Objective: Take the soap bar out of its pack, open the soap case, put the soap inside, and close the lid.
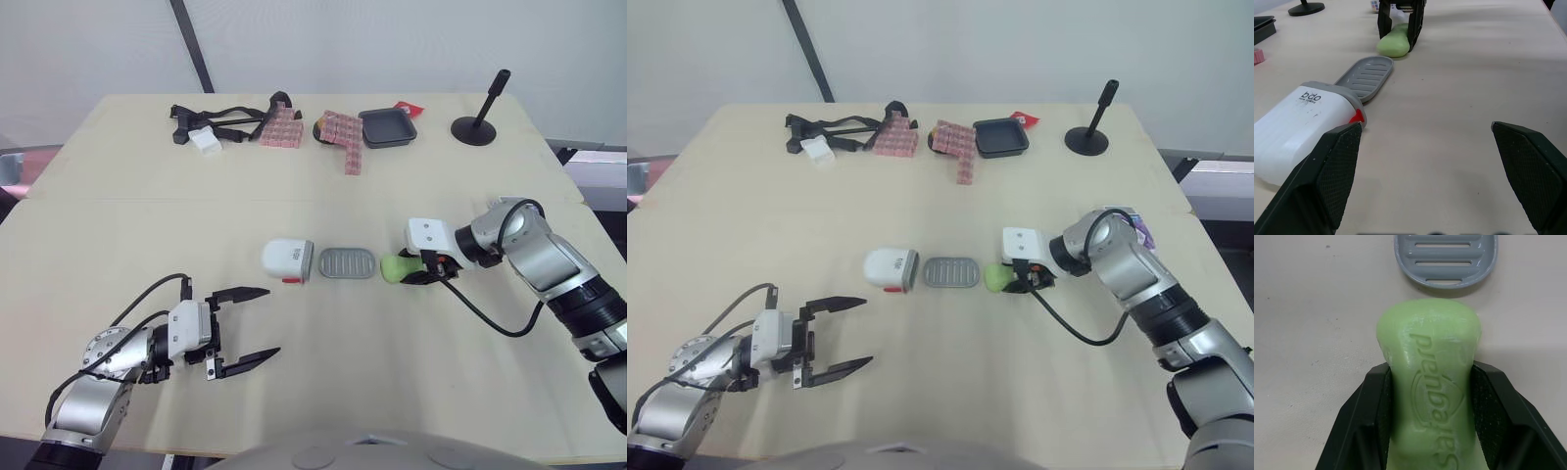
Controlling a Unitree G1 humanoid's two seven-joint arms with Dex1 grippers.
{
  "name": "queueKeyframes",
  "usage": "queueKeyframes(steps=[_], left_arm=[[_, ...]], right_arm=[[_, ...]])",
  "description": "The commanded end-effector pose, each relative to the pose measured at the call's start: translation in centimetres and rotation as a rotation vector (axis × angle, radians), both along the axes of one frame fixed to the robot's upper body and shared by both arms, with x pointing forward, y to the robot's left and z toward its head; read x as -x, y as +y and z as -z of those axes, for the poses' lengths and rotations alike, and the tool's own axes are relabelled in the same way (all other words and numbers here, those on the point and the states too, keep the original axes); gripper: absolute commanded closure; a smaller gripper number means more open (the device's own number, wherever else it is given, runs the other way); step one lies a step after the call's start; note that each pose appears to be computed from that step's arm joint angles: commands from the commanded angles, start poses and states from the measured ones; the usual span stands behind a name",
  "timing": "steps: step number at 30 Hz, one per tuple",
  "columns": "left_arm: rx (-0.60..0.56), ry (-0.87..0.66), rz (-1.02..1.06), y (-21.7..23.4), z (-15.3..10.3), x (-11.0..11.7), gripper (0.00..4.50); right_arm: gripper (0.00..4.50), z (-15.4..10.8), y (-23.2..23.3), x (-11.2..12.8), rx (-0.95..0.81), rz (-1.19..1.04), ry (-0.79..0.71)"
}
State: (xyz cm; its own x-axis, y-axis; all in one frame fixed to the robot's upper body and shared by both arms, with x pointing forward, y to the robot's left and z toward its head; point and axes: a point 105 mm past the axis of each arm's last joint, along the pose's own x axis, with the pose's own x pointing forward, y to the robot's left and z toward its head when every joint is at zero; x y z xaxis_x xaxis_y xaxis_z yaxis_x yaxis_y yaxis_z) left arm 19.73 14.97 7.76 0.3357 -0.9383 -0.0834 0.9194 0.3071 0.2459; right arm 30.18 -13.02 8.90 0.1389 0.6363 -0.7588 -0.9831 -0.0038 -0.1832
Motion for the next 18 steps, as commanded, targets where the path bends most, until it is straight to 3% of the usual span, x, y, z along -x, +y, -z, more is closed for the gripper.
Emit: queueKeyframes(steps=[1,9,18], left_arm=[[0.014,-0.038,0.003,0.0,-0.6,-0.2,0.0],[0.026,-0.059,-0.025,0.2,-1.5,-1.3,0.0],[0.055,-0.048,-0.108,0.8,-3.0,-2.9,0.0]], right_arm=[[2.76,-0.3,-0.5,-0.2,0.021,0.007,-0.02],[2.76,-1.3,-0.1,-0.1,-0.008,0.005,-0.025],[2.76,-5.1,2.5,0.2,-0.092,-0.011,-0.076]])
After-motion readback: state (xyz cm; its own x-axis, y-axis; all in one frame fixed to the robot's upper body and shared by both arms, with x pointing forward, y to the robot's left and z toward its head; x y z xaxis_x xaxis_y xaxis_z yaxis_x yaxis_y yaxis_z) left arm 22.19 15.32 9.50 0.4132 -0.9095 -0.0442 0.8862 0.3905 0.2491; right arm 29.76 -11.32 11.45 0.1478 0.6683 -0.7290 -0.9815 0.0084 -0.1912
